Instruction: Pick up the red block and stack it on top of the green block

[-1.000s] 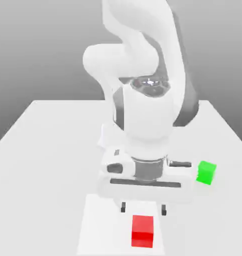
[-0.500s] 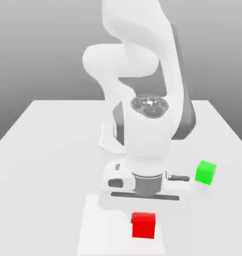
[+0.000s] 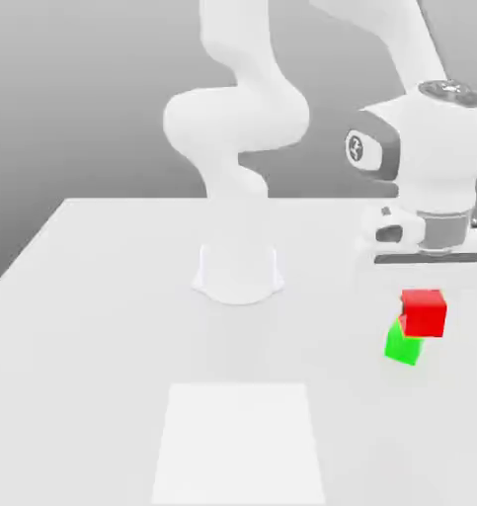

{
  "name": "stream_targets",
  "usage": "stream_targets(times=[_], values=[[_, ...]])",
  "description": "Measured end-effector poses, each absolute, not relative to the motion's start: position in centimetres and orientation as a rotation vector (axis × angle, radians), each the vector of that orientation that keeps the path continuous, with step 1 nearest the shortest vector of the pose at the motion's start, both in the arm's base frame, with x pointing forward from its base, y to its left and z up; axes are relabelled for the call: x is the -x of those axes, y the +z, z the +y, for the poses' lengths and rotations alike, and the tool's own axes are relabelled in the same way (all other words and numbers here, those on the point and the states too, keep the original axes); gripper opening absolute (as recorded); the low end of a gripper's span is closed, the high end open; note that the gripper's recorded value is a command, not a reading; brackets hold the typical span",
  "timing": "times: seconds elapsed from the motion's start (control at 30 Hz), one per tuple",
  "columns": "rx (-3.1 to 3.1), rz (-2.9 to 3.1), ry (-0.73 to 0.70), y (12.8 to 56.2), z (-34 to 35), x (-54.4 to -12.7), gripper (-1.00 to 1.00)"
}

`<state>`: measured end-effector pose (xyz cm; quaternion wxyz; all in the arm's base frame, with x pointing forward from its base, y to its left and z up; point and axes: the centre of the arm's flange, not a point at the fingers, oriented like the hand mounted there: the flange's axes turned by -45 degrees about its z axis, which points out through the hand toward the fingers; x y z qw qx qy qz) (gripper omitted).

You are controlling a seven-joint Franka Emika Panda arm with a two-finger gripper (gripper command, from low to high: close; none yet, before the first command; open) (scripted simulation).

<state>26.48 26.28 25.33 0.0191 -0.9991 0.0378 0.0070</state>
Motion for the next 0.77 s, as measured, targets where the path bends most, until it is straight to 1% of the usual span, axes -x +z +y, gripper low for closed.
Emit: stream_targets(times=[0.1,0.13,0.47,0.77], values=[[3.129,0.129,0.006,24.9,27.4,-22.3,-1.00],[3.140,0.135,-0.001,24.6,27.5,-21.8,-1.00],[3.206,0.157,-0.048,21.0,27.3,-22.1,-1.00],[3.161,0.140,-0.020,18.3,27.5,-21.4,-1.00]])
